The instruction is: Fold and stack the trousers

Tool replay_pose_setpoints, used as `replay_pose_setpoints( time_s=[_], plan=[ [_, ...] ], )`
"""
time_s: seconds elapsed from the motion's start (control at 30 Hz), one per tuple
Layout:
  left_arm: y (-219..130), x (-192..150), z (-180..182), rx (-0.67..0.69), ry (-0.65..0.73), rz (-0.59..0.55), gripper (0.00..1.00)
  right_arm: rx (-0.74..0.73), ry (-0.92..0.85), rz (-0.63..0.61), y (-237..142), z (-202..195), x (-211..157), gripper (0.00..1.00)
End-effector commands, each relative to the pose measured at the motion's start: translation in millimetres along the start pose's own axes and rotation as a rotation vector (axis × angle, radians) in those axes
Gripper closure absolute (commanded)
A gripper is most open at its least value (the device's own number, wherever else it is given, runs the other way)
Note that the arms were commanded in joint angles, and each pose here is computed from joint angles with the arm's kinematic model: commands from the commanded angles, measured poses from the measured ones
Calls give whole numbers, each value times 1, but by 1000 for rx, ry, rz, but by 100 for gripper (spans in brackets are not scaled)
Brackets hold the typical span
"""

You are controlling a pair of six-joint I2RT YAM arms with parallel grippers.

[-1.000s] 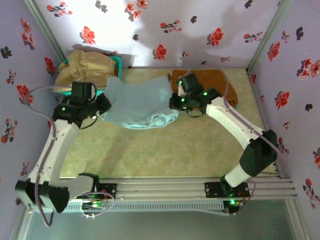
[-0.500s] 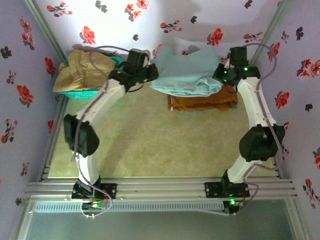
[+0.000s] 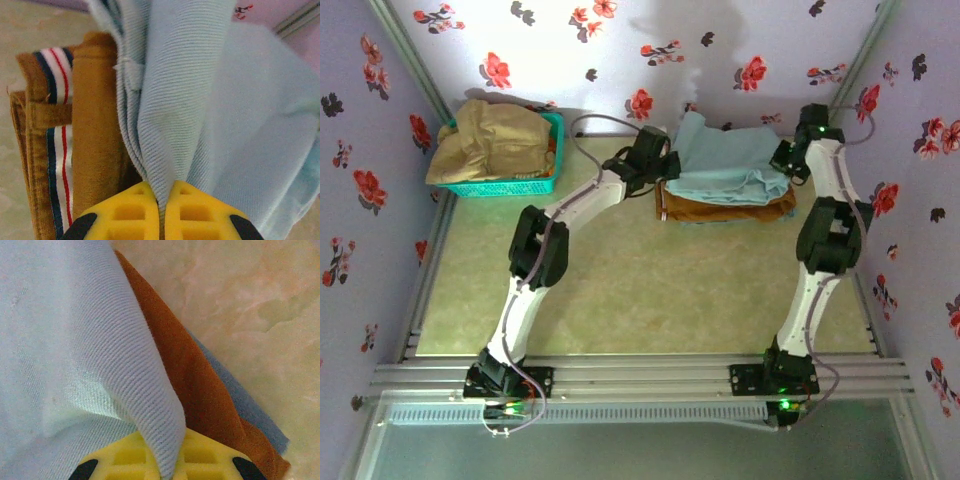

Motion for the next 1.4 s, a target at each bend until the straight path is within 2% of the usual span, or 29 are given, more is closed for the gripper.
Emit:
replay_pose_setpoints(
  time_s=[0.0,0.07,0.1,0.13,0.17,0.2,0.3,0.43,0.57,0.63,0.67,0.73,0.77,0.8,0.83,0.9,1.03,1.17,1.23,1.37],
  plan=[
    [9,-15,31,96,-72,-1,100,-120,43,-99,9,-24,23,95],
    [5,-25,37,108,-103,-2,83,-138,55,-101,13,-28,21,81],
    [1,-28,41,113,-125,-4,80,-148,62,-103,13,-30,21,70],
    [-3,-30,45,117,-149,-6,73,-161,68,-106,12,-32,21,62],
    [-6,-32,48,121,-163,-2,61,-178,76,-110,11,-33,21,57],
    [-10,-35,50,127,-178,5,50,-185,84,-110,9,-35,20,53],
    [-23,-38,49,104,-201,2,45,-162,88,-127,-7,-32,18,47],
    [-49,-22,39,65,-187,-32,29,-116,80,-189,-45,-20,5,42],
    [-74,9,25,62,-119,-43,28,-52,36,-241,-73,1,-21,41],
    [-77,27,16,69,-62,-22,35,30,24,-231,-75,16,-35,47],
    [-75,34,12,70,-28,-10,42,77,15,-217,-72,25,-41,57],
    [-65,44,5,55,19,7,57,121,14,-181,-62,39,-48,86],
    [-57,48,1,29,35,16,63,139,9,-152,-54,45,-51,96],
    [-48,51,-2,-1,46,25,69,147,16,-126,-46,49,-53,100],
    [-40,52,-5,-45,54,29,74,159,25,-103,-38,51,-55,100],
    [-23,56,-12,-137,70,18,76,173,54,-56,-24,50,-61,100],
    [13,54,-20,-308,58,-44,74,173,90,-20,-4,34,-82,100],
    [38,47,-23,-425,25,-55,70,164,100,28,10,19,-102,100],
    [45,44,-20,-433,6,-72,67,162,103,48,16,14,-108,100],
    [57,40,12,-217,-69,-111,65,176,109,66,17,9,-116,100]
  ],
)
Point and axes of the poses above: each hand's point on the last joint's axis, 136 mm out from that joint toward the fingers, its own y axis out along the fingers, its own z axis along the line the jaws close on, x = y × z, the point moved 10 cm from there along -y, back along the fingers, and after that the axes turned 11 degrees about y, right-handed, at the moved point
